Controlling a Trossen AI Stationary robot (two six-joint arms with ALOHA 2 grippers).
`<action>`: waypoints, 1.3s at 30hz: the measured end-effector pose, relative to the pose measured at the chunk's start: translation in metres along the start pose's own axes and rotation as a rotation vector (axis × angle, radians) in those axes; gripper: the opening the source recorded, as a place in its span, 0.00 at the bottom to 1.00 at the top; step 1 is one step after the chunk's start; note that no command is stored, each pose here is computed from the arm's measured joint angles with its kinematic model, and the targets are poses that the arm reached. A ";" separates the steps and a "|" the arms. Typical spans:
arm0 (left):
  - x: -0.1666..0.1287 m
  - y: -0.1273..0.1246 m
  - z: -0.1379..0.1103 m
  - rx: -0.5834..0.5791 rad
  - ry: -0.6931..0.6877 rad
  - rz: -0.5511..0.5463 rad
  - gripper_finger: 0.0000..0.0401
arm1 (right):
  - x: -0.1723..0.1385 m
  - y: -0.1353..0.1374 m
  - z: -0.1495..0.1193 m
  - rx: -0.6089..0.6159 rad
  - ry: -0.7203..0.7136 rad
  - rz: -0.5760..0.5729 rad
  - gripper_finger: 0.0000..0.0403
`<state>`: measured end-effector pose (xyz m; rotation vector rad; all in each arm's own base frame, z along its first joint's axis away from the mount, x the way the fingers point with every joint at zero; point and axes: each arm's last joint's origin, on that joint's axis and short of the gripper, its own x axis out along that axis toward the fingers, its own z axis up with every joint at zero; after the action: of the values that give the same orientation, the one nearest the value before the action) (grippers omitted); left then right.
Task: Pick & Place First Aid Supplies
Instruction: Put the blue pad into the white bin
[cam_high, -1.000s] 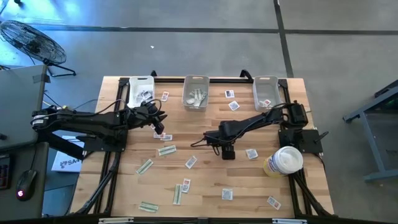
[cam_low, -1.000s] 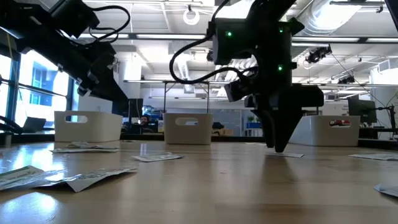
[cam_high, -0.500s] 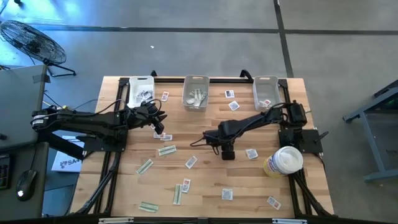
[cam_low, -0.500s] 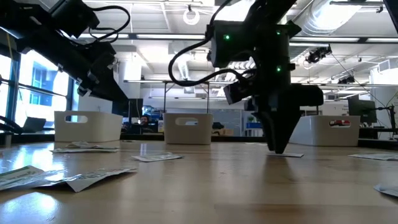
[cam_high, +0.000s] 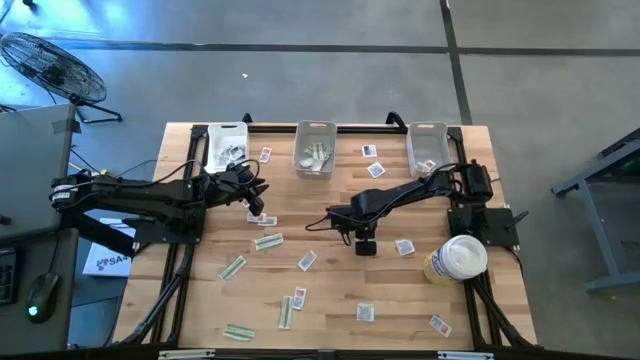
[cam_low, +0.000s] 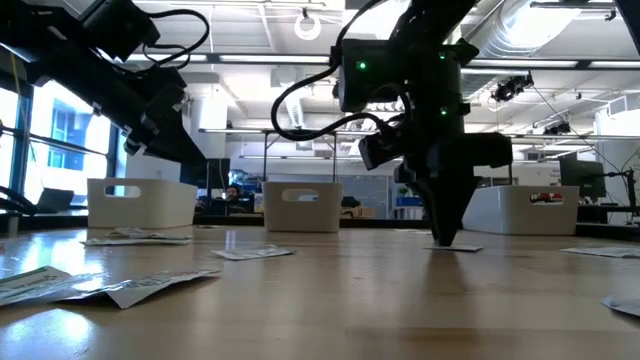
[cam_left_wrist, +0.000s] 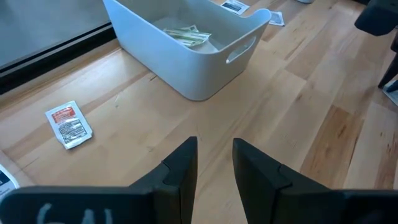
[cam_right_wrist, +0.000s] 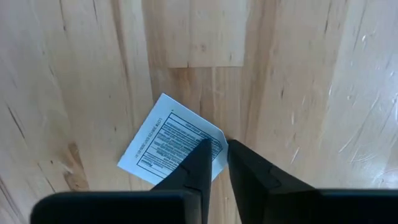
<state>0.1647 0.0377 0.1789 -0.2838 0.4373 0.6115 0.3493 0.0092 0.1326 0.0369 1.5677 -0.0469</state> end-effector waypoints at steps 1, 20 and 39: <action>0.000 0.000 0.000 0.000 0.000 0.000 0.25 | 0.000 0.000 0.000 0.002 0.000 -0.001 0.11; 0.010 -0.007 0.002 -0.031 -0.017 -0.083 0.25 | -0.023 0.012 0.009 0.031 -0.031 -0.166 0.01; 0.033 -0.065 0.014 0.068 -0.286 -0.669 0.28 | -0.112 0.101 0.035 0.080 -0.645 -0.852 0.00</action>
<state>0.2328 0.0080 0.1843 -0.2538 0.0692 -0.0219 0.3896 0.1091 0.2440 -0.5370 0.8432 -0.7200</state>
